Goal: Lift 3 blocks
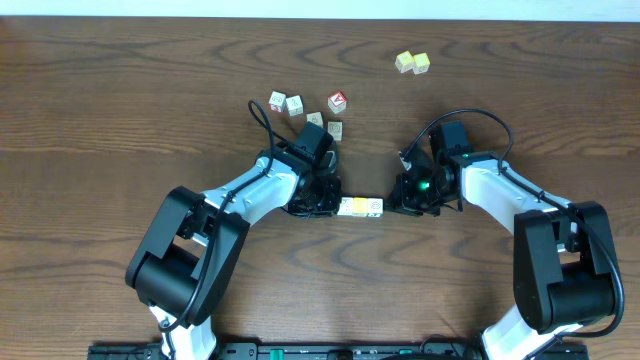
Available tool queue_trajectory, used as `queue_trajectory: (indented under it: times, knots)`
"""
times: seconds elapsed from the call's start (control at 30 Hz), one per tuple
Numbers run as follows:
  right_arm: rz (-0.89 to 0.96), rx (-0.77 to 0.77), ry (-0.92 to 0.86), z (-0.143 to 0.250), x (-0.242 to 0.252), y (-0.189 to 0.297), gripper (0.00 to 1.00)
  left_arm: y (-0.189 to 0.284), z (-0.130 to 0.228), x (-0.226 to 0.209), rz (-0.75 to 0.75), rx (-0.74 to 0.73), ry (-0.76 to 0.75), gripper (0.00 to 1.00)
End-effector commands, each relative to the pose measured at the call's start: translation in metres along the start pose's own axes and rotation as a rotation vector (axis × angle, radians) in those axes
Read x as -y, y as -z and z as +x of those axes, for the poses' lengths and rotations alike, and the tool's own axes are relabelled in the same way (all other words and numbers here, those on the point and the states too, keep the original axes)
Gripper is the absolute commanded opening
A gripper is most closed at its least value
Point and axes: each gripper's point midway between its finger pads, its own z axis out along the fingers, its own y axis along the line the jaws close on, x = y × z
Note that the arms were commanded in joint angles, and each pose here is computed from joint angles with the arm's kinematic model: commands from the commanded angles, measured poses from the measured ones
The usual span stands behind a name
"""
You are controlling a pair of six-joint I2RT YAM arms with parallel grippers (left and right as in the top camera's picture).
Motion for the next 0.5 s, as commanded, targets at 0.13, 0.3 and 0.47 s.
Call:
queue_trajectory:
  times: [0.13, 0.3, 0.47]
  knots:
    - [-0.015, -0.022, -0.011, 0.005, -0.001, -0.004, 0.01, -0.005, 0.004, -0.003, -0.011, -0.013, 0.009, 0.07]
    - [-0.015, -0.022, -0.011, 0.005, 0.0, -0.004, 0.01, -0.001, 0.003, -0.001, -0.007, -0.003, -0.032, 0.07]
    - [-0.015, -0.022, -0.011, 0.005, 0.0, -0.004, 0.01, 0.01, -0.008, -0.01, -0.002, 0.028, -0.001, 0.07]
